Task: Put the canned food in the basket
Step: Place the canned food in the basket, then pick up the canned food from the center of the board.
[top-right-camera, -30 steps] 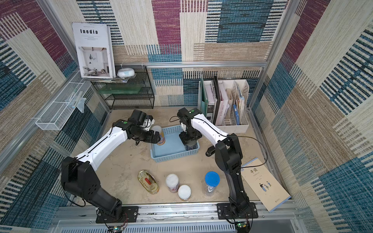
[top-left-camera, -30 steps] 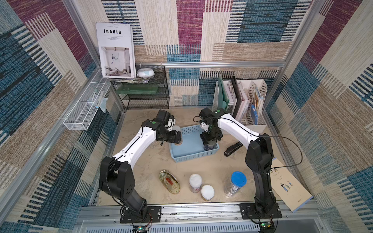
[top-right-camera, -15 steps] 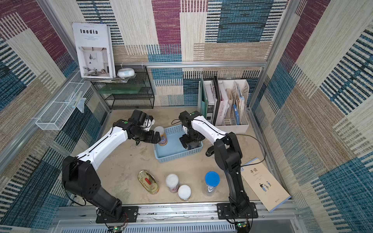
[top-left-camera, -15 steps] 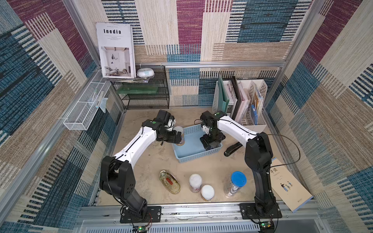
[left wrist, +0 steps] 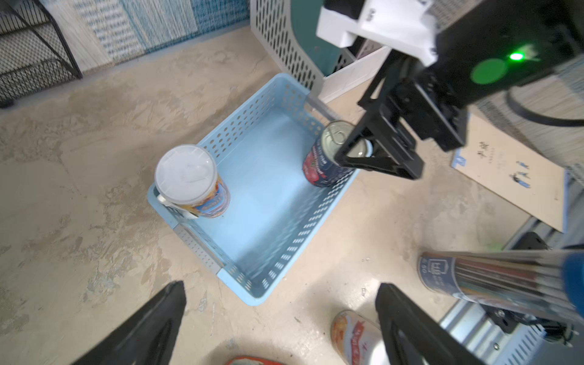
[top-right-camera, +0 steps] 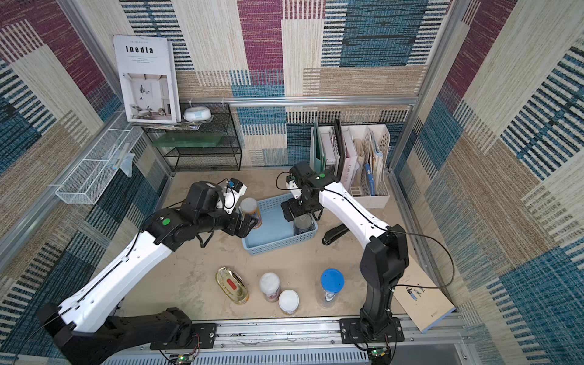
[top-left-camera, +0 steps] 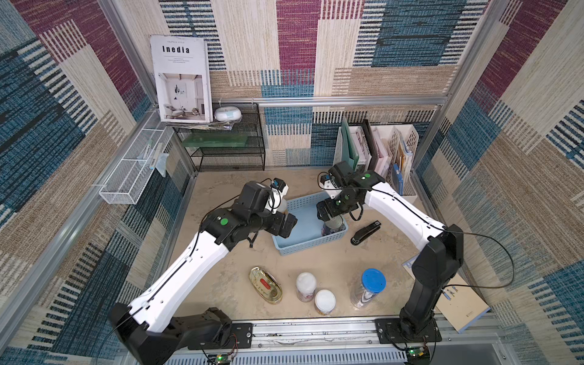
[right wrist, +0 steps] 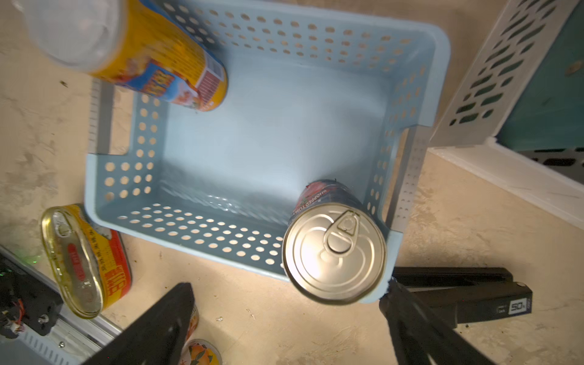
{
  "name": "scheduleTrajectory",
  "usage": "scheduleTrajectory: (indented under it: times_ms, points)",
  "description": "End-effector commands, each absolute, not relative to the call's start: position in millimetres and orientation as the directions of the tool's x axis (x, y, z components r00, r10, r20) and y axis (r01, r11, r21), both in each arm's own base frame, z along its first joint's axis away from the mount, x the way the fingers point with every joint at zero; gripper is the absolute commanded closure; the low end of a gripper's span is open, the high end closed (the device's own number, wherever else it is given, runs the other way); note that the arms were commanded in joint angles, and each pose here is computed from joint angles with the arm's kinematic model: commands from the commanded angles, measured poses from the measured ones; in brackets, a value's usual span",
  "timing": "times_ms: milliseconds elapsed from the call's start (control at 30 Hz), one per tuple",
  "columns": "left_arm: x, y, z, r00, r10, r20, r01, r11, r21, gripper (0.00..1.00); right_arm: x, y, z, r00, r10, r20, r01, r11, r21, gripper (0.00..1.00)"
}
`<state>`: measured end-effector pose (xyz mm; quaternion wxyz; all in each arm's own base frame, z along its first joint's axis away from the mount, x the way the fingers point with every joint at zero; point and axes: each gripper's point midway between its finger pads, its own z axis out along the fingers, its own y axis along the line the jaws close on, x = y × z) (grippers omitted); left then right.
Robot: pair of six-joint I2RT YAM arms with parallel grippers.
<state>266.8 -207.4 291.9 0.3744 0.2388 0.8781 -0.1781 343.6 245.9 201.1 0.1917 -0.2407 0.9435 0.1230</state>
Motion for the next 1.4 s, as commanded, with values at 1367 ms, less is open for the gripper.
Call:
scheduleTrajectory:
  times_ms: [1367]
  points:
    - [118.5,-284.9,120.6,-0.712,0.598,-0.369,0.640,0.768,0.011,0.01,304.9,216.6,221.7,-0.754,-0.250,-0.607,-0.447,0.872,0.197,0.01]
